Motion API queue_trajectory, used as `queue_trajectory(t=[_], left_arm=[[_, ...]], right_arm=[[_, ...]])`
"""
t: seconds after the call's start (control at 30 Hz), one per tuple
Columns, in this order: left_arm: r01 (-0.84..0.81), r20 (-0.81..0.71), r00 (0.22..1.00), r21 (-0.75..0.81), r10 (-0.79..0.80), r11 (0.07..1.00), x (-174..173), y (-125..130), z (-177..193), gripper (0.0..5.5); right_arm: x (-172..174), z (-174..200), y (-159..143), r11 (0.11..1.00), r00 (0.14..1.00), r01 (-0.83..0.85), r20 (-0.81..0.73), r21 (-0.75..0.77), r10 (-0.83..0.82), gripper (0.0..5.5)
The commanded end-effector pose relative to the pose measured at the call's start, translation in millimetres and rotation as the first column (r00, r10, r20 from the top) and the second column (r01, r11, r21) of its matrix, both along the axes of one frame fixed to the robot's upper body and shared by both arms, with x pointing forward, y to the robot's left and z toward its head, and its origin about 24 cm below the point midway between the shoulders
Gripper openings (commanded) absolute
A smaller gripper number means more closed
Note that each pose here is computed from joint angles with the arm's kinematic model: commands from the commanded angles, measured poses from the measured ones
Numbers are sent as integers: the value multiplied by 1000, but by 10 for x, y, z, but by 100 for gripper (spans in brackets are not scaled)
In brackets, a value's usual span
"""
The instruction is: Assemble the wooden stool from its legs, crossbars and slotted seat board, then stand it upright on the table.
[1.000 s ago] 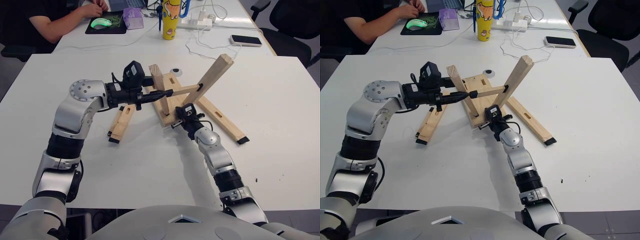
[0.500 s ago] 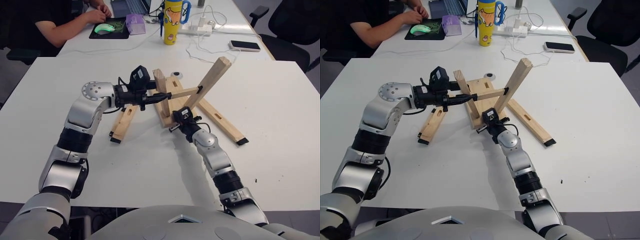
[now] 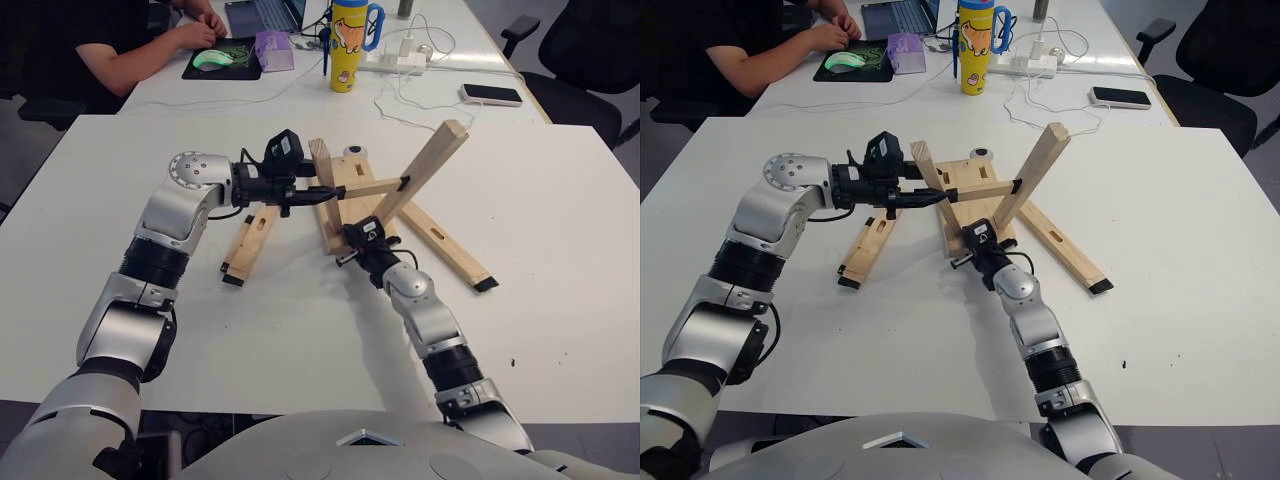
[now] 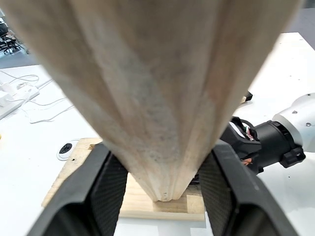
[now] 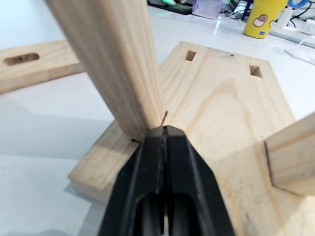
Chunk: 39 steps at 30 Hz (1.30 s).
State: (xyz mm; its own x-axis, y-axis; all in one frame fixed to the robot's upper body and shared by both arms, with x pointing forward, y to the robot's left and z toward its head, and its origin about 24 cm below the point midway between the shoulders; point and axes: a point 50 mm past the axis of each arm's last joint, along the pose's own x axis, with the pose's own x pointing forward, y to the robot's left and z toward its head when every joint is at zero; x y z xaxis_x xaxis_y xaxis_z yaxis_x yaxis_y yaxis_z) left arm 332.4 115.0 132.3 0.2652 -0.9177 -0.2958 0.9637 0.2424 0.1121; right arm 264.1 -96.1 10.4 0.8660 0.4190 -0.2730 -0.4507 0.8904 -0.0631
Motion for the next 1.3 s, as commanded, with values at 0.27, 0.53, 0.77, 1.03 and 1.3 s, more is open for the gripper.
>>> queue_trajectory(t=[0.27, 0.53, 0.77, 1.03, 1.3], left_arm=[[-77, -178, 980, 67, 88, 995, -21, 181, -527, 203], [-143, -84, 987, -104, 134, 984, 46, 220, -287, 271], [-166, -51, 985, -67, 162, 984, -126, 482, -213, 334], [-227, 64, 951, -516, 301, 826, -394, 820, 1063, 284], [-261, -31, 929, -762, 369, 593, -261, 254, 1391, 167]], right_arm=[[-71, -323, -210, 987, 984, 122, -119, -104, -134, 0], [-161, -468, -147, 990, 974, 50, -214, -132, -78, 0], [-183, -488, -106, 991, 972, 14, -231, -135, -45, 0], [-234, -523, -152, 993, 969, 16, -244, -119, -45, 0], [-259, -570, -135, 993, 964, 1, -263, -120, -33, 0]])
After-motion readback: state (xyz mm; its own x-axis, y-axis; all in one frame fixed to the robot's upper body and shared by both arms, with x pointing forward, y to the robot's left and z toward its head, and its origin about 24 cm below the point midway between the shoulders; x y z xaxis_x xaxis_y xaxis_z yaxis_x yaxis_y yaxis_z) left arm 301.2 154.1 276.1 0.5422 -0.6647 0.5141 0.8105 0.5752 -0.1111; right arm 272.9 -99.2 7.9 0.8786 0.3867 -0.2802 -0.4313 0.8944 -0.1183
